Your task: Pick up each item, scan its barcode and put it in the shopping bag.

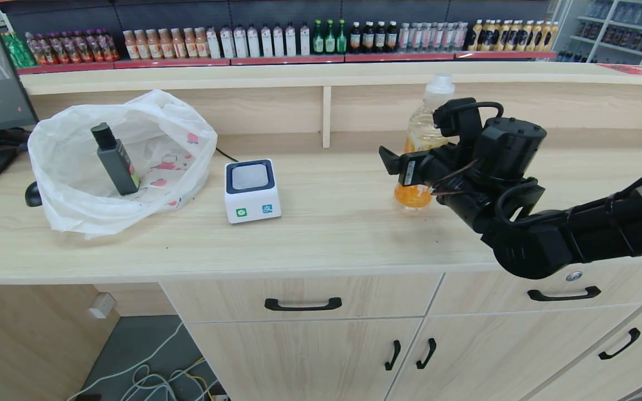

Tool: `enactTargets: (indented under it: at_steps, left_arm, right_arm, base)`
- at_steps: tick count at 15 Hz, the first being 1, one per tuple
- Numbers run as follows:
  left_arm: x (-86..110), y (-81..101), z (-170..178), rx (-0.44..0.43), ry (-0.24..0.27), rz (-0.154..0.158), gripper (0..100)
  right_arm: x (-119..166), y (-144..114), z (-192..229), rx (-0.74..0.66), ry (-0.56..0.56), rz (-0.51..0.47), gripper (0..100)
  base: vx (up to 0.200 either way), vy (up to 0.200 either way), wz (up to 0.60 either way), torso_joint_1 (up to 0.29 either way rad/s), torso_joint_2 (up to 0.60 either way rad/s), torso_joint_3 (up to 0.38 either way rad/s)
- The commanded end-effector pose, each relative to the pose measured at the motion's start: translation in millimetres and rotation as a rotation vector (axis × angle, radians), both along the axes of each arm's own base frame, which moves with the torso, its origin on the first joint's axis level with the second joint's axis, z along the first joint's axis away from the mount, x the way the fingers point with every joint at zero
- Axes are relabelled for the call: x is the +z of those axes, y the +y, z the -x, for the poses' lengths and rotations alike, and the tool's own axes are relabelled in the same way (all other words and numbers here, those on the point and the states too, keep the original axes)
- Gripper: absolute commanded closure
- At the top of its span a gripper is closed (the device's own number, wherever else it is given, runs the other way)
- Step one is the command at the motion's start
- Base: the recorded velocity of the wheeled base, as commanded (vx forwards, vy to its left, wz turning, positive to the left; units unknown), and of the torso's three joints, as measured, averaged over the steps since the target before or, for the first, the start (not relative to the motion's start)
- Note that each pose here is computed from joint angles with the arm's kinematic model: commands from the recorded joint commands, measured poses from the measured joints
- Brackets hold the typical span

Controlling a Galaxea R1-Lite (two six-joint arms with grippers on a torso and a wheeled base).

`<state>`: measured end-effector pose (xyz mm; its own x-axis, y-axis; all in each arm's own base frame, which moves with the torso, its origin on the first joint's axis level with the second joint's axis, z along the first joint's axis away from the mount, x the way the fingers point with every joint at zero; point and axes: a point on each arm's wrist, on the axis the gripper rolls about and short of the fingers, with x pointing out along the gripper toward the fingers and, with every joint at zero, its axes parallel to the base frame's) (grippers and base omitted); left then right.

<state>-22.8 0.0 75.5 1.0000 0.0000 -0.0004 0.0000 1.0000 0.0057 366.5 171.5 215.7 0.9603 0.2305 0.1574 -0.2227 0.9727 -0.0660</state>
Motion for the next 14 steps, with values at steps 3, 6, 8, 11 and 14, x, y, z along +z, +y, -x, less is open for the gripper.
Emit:
enactTargets:
  at_steps: [3,6,8,11,14]
  left_arm:
    - [0.0,0.0,0.0,0.000,0.000,0.000,0]
    - [0.0,0.0,0.0,0.000,0.000,0.001,0]
    - [0.0,0.0,0.0,0.000,0.000,0.000,0]
    - [0.0,0.0,0.0,0.000,0.000,0.001,0]
    - [0.0,0.0,0.0,0.000,0.000,0.001,0]
  right_arm:
    - [8.4,2.7,-5.5,0.000,-0.033,-0.019,0]
    - [8.0,2.1,-5.7,0.000,-0.032,-0.018,100]
    - [8.5,3.3,-5.2,0.003,-0.034,-0.021,100]
    - [8.4,2.6,-5.2,0.002,-0.038,-0.025,100]
    - [7.4,2.9,-4.5,0.007,-0.033,-0.045,100]
  base:
    - [0.000,0.000,0.00,0.000,0.00,0.000]
    - [0.000,0.000,0.00,0.000,0.00,0.000]
    - [0.000,0.000,0.00,0.000,0.00,0.000]
    - [0.000,0.000,0.00,0.000,0.00,0.000]
    - [0.000,0.000,0.00,0.000,0.00,0.000]
